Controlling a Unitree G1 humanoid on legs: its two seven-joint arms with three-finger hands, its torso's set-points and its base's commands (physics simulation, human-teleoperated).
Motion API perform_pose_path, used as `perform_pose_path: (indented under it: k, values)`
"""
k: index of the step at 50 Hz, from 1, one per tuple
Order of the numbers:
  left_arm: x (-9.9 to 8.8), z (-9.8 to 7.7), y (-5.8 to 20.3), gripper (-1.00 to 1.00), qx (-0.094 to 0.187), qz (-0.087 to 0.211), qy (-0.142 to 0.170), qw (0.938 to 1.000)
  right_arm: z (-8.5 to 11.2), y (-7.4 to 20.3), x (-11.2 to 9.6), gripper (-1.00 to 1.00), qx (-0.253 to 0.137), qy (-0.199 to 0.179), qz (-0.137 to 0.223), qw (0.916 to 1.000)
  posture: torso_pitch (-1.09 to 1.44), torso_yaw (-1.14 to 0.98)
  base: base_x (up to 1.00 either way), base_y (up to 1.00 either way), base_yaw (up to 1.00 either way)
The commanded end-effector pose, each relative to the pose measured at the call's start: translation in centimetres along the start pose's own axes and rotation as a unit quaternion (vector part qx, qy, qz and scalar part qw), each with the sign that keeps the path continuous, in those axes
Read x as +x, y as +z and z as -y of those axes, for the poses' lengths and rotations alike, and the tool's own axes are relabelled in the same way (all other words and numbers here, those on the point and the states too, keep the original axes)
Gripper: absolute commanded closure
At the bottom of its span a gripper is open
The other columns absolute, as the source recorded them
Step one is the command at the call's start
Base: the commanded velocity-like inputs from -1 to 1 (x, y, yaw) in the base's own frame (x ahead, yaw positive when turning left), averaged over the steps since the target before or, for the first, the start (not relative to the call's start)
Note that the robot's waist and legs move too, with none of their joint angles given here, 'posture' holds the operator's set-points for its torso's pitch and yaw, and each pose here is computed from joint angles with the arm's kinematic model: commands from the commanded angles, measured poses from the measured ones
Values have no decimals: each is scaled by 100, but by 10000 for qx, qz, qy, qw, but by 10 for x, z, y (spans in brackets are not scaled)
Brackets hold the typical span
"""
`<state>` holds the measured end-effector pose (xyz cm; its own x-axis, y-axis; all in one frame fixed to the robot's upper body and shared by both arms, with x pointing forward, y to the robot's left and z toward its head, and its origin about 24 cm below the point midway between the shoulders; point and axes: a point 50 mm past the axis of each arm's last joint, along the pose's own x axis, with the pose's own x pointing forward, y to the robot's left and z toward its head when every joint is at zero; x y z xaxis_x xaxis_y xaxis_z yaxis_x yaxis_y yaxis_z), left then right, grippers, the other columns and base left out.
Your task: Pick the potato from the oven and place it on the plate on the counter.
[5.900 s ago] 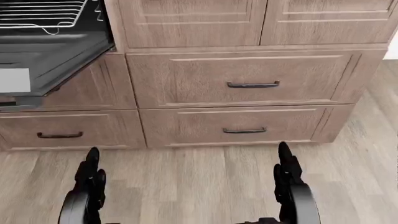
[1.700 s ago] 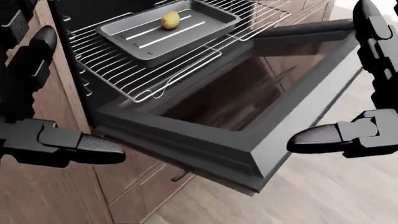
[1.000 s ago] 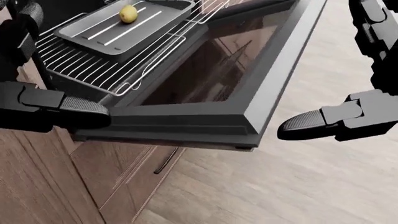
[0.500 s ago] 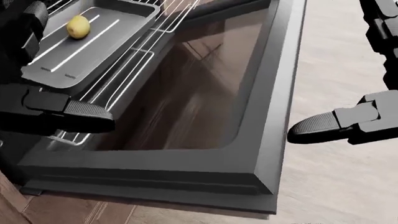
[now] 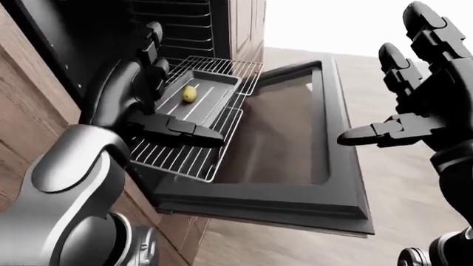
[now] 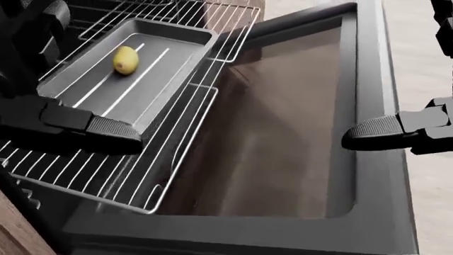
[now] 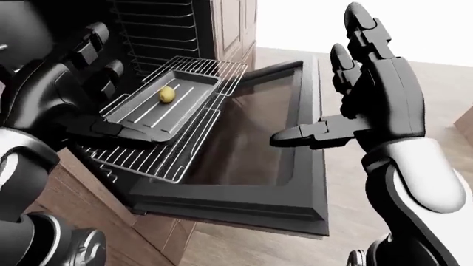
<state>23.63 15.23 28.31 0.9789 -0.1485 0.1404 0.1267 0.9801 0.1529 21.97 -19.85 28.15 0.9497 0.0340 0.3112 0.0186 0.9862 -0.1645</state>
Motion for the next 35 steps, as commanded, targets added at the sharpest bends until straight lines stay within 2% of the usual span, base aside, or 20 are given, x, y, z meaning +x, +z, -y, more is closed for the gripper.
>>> perform_pose_path:
  k: [1, 21, 35]
  values:
    - [-3, -5, 9, -100, 25, 285, 252, 9993, -1, 10, -2, -100, -29, 69, 362, 9993, 0, 0, 0, 66, 0]
    - [9, 8, 15, -100, 113, 274, 142, 9995, 2, 5, -6, -100, 68, 12, 331, 9994, 0, 0, 11, 2, 0]
    - [11, 7, 17, -100, 105, 299, 150, 9994, 2, 5, -6, -100, 48, 15, 317, 9995, 0, 0, 9, 0, 0]
